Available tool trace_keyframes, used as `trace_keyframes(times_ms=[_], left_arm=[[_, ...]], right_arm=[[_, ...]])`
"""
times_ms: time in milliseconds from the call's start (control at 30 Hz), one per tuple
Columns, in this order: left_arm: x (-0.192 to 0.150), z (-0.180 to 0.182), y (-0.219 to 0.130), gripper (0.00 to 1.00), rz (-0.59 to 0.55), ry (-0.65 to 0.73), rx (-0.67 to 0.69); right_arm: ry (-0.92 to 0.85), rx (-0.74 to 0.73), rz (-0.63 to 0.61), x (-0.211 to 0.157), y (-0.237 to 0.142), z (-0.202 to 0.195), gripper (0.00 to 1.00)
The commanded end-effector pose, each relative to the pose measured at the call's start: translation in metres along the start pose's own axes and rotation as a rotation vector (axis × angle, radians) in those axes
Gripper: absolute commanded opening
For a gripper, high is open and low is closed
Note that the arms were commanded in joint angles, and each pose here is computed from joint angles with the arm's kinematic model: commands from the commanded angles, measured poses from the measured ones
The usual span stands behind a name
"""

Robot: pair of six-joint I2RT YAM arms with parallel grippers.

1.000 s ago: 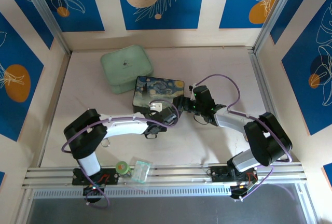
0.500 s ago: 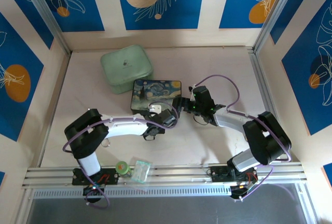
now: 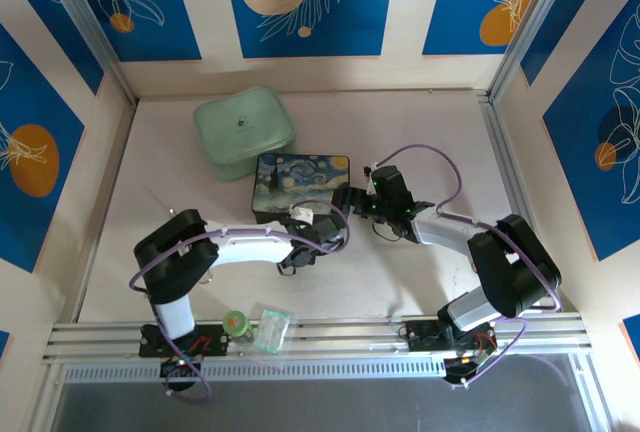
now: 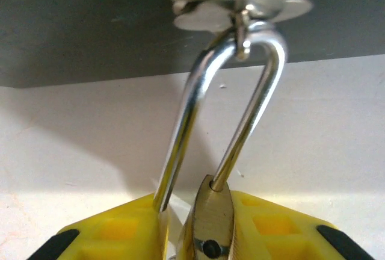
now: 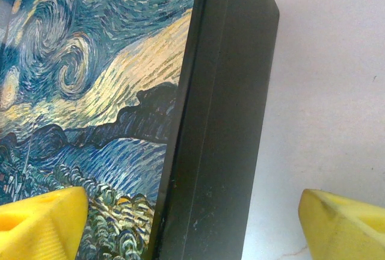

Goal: Unlock a padlock with a key

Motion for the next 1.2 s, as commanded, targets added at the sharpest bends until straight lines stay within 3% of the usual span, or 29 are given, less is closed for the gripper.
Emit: trace_keyframes(times_ms=[0, 133, 633, 733, 900, 1033, 1167], left_arm=[[0.004, -0.003, -0.006, 0.29, -0.02, 0.079, 0.075], [0.004, -0.013, -0.015, 0.29, -0.03, 0.129, 0.123], [0.001, -0.022, -0.023, 0.3, -0.022, 0.119, 0.025], [0.004, -0.019, -0.033, 0.43, -0.056, 0.096, -0.047], [0.02, -0.003, -0.064, 0.78, -0.156, 0.069, -0.15], [0.036, 0.02, -0.09, 0.96, -0.242, 0.039, -0.213], [0.048, 0.055, -0.1, 1.0, -0.279, -0.043, -0.319]], right_arm=[[0.024, -0.121, 0.086, -0.019, 0.006, -0.023, 0.9], [0.022, -0.122, 0.081, -0.019, 0.005, -0.023, 0.9], [0.01, -0.079, 0.063, -0.016, -0.001, -0.016, 0.92], [-0.026, -0.045, 0.036, -0.011, -0.009, -0.01, 0.96], [-0.078, 0.012, 0.002, -0.002, -0.028, 0.003, 0.99], [-0.115, 0.051, -0.001, 0.001, -0.045, 0.013, 0.99], [-0.097, 0.017, -0.014, -0.004, -0.066, 0.02, 0.99]])
Point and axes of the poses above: each hand's point on the last joint's axis, 136 mm out from that joint toward the fingers, its own y axis out along the fingers, its own z axis along the line the jaws close on, x = y × z, the point moved 10 cm from there along -y, back along the fingers, and after that the axes turned 9 degrees about y, right-handed, at the moved point
